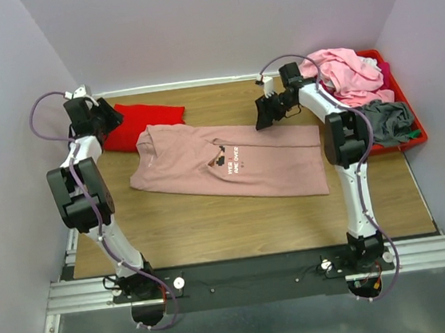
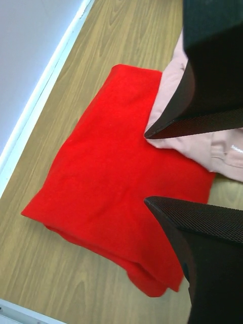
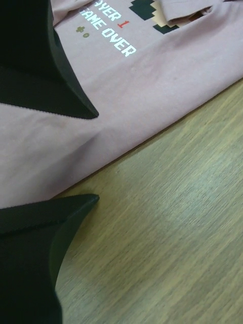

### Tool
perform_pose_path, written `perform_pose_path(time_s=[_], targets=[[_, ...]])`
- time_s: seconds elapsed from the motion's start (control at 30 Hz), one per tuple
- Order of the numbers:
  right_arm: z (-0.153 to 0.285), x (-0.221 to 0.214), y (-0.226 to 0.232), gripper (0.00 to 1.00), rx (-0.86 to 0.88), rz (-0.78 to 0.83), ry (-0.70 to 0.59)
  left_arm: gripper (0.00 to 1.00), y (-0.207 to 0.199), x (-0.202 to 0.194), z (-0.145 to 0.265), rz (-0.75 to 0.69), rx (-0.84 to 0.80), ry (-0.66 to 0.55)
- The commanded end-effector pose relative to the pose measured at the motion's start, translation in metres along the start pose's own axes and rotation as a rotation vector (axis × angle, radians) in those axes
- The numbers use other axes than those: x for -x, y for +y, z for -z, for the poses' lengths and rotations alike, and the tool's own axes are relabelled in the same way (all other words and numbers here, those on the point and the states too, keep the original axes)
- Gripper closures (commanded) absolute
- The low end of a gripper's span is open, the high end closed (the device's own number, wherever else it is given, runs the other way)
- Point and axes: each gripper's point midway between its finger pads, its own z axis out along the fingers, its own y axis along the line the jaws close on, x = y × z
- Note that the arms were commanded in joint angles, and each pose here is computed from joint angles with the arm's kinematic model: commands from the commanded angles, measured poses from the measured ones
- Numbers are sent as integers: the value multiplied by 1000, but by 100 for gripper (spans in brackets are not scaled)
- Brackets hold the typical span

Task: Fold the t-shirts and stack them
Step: Fold the tshirt

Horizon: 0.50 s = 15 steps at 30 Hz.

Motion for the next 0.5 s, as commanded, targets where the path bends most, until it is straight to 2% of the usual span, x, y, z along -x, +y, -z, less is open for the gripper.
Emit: perform_pose_path(time_s=[0.0,0.2,0.27,0.3,0.33,0.47], targets=[[-8,-14,-7,35,-18,-8,32,44,5,-10,-14,-16,-25,45],[-9,-26,-3,40,0,-21,53,45,4,-17,-27,-13,-63,70],[-8,-26,-3,49,3,-24,52,46,7,-24,-37,-2,-69,90],[-8,-27,-4,49,3,-28,53,46,7,-21,-37,-2,-65,84],[-8,-28,-4,55,4,-31,53,46,10,-23,-42,3,-54,88],[-7,-29,-5,64,8,-39,53,49,24,-31,-53,12,-2,110]])
